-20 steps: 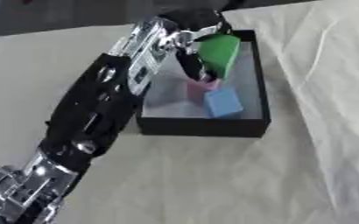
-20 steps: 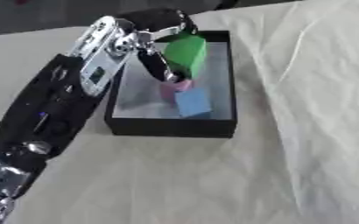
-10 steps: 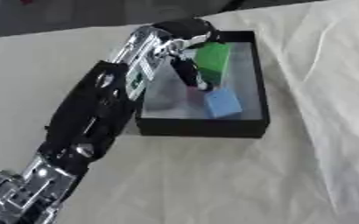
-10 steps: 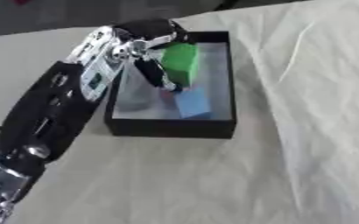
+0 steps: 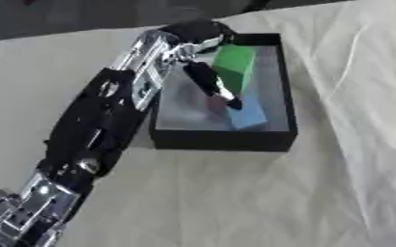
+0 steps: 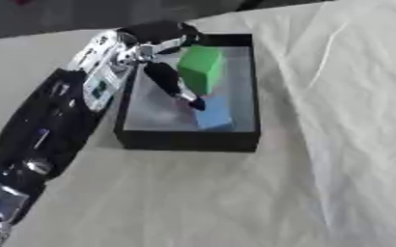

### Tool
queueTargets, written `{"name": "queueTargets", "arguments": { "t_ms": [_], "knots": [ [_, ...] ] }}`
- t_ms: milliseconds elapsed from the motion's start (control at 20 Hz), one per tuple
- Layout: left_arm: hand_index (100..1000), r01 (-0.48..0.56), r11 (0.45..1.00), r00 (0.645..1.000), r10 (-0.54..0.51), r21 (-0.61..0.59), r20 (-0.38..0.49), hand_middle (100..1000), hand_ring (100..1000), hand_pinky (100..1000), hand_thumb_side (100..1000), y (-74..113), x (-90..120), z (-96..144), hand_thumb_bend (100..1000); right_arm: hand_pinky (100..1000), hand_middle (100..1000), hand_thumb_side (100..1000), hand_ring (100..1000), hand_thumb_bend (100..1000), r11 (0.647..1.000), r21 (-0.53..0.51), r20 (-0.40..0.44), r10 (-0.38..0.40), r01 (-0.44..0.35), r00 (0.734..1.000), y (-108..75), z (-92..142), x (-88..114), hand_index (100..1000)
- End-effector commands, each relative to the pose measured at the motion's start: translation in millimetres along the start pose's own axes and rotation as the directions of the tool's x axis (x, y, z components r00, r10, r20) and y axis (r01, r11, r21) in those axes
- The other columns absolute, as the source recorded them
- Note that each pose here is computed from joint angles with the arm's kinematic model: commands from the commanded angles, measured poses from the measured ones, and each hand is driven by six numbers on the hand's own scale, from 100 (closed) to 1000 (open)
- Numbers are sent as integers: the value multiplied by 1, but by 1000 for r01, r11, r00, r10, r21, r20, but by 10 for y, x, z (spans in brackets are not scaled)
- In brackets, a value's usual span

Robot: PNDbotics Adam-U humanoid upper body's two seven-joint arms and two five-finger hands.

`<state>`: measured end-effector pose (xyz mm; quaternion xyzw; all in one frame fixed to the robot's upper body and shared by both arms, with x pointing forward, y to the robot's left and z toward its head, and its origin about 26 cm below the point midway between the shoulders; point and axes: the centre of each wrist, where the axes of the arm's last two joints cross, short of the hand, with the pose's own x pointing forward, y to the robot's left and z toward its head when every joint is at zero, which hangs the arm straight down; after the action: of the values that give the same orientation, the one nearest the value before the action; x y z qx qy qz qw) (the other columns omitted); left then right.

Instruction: Pick up objects on the table and place them in the box.

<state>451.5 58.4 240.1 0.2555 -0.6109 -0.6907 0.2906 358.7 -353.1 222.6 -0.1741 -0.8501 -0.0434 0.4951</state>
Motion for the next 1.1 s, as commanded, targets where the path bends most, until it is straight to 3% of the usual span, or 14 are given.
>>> {"name": "queueTargets", "arguments": {
  "t_ms": [50, 200, 300, 400, 650, 800, 900, 1100],
  "knots": [
    [1000, -22, 999, 1000, 22, 49, 9, 876, 893, 949, 494, 184, -124, 120, 766, 935, 880, 904, 826, 100, 1000, -7, 36, 5, -5, 999, -61, -43, 104, 887],
    [1000, -105, 994, 994, 104, 17, 40, 876, 889, 951, 100, 203, -234, 171, 531, 935, 880, 905, 826, 100, 1000, -8, 37, 4, -4, 999, -66, -42, 107, 887],
    [1000, -140, 990, 989, 139, 23, 50, 864, 880, 943, 174, 265, -290, 229, 534, 935, 880, 904, 826, 100, 1000, -8, 36, 5, -5, 999, -70, -39, 104, 887],
    [1000, -180, 982, 982, 176, 52, 70, 857, 870, 935, 405, 325, -318, 289, 613, 935, 880, 904, 826, 100, 1000, -10, 34, 7, -7, 999, -77, -36, 99, 887],
    [1000, -228, 967, 971, 217, 114, 96, 844, 860, 923, 571, 447, -332, 402, 705, 935, 881, 902, 826, 100, 1000, -10, 36, 9, -9, 999, -85, -35, 102, 887],
    [982, -234, 945, 972, 218, 229, 90, 821, 837, 903, 620, 598, -361, 552, 611, 935, 881, 898, 826, 100, 1000, -9, 42, 10, -10, 999, -92, -29, 110, 886],
    [963, -261, 901, 965, 236, 345, 114, 803, 817, 891, 591, 750, -400, 747, 472, 935, 881, 896, 827, 100, 1000, -16, 45, 14, -13, 999, -118, -17, 113, 887],
    [930, -383, 715, 924, 310, 585, 226, 790, 788, 852, 538, 1000, -483, 1294, 216, 935, 882, 887, 828, 100, 999, -32, 55, 21, -20, 998, -171, 10, 128, 887]
  ]
}}
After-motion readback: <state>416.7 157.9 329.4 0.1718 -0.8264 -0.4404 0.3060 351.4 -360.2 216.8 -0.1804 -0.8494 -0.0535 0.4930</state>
